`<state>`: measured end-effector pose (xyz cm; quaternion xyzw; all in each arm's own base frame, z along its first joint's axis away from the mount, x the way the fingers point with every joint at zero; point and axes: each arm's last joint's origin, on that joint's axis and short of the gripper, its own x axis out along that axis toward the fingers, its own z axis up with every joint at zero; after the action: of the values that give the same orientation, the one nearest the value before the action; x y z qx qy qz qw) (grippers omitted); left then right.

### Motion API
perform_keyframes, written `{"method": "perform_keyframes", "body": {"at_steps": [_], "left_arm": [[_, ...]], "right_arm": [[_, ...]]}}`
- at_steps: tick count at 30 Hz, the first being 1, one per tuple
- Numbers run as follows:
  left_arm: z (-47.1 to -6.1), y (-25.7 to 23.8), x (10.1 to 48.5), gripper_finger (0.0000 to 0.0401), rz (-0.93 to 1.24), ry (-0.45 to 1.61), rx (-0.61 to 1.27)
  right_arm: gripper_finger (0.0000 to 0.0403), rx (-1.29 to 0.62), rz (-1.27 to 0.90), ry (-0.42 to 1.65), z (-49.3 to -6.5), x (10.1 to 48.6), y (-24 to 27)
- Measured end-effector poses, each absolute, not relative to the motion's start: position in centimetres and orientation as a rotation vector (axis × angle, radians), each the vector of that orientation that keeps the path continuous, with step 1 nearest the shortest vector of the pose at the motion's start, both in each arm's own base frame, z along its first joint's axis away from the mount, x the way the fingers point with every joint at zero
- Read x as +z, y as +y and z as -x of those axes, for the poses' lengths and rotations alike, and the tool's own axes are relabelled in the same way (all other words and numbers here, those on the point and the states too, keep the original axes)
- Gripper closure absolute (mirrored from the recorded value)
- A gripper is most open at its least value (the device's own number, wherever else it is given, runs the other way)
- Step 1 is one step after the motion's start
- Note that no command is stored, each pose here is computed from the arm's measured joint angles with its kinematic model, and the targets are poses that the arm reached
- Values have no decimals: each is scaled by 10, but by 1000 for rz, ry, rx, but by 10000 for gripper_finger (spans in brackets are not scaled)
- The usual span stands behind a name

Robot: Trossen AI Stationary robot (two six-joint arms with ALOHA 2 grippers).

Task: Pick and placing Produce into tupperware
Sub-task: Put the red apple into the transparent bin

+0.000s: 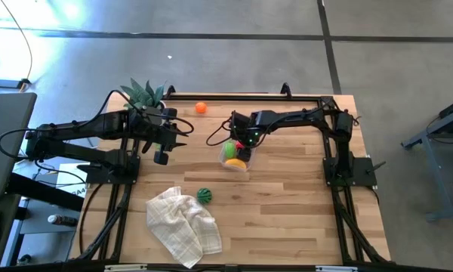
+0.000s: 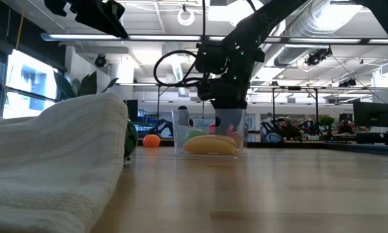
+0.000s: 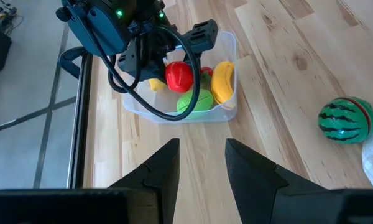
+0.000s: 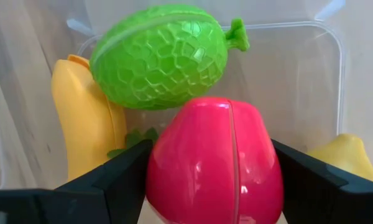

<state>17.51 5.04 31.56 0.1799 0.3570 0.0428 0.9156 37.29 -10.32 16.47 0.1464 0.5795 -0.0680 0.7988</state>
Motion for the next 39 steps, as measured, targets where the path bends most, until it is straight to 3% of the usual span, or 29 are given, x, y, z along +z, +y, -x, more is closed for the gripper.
{"method": "perform_keyframes", "body": {"at_steps": [39], "left_arm": [[-175,50,316,284,-370,735,88]], "right_arm": [[118,-192,-333,1265,-371,164,-103]]}}
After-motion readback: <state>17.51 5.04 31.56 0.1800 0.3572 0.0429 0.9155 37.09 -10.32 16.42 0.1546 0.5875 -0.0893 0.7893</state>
